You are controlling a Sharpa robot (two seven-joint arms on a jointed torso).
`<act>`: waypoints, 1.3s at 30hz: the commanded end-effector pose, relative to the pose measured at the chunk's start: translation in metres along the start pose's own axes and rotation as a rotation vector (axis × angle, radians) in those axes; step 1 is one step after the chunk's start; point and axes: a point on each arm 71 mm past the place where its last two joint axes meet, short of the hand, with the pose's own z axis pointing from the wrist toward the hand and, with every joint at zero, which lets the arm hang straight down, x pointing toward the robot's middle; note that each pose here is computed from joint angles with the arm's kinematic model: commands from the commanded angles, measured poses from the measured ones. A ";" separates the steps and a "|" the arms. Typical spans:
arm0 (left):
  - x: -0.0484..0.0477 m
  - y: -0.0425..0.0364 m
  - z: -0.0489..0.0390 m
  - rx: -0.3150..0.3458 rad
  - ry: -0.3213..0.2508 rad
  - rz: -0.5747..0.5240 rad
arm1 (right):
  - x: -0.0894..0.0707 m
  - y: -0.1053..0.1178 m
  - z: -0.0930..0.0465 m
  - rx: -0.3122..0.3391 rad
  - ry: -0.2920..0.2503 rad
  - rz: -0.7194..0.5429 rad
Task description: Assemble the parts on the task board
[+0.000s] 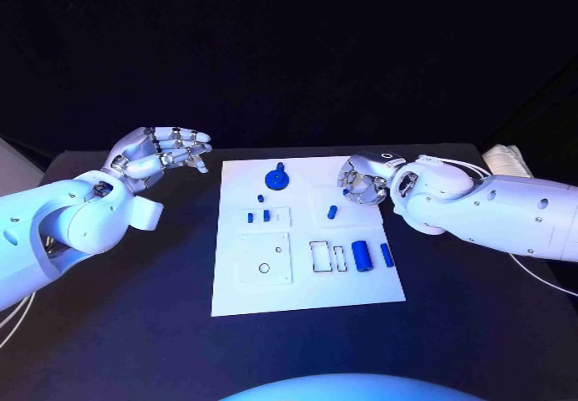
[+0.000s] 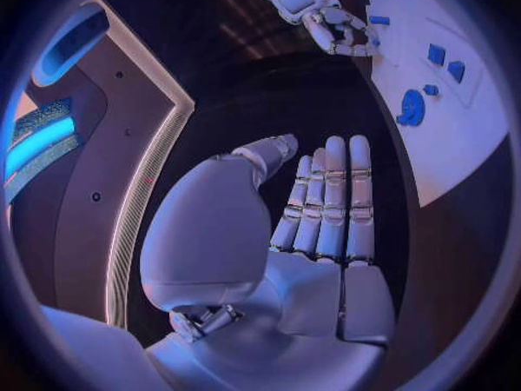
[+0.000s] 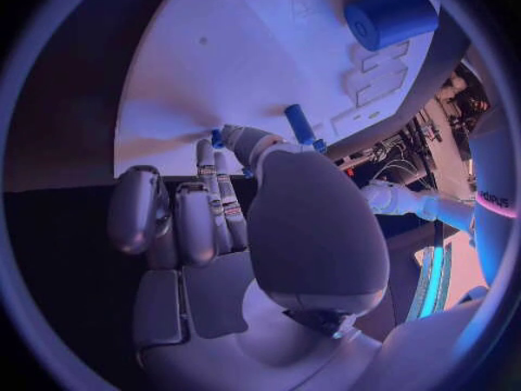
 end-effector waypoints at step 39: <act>-0.0015 -0.0003 -0.0007 -0.001 -0.003 -0.005 | 0.000 0.008 -0.002 0.047 -0.161 0.003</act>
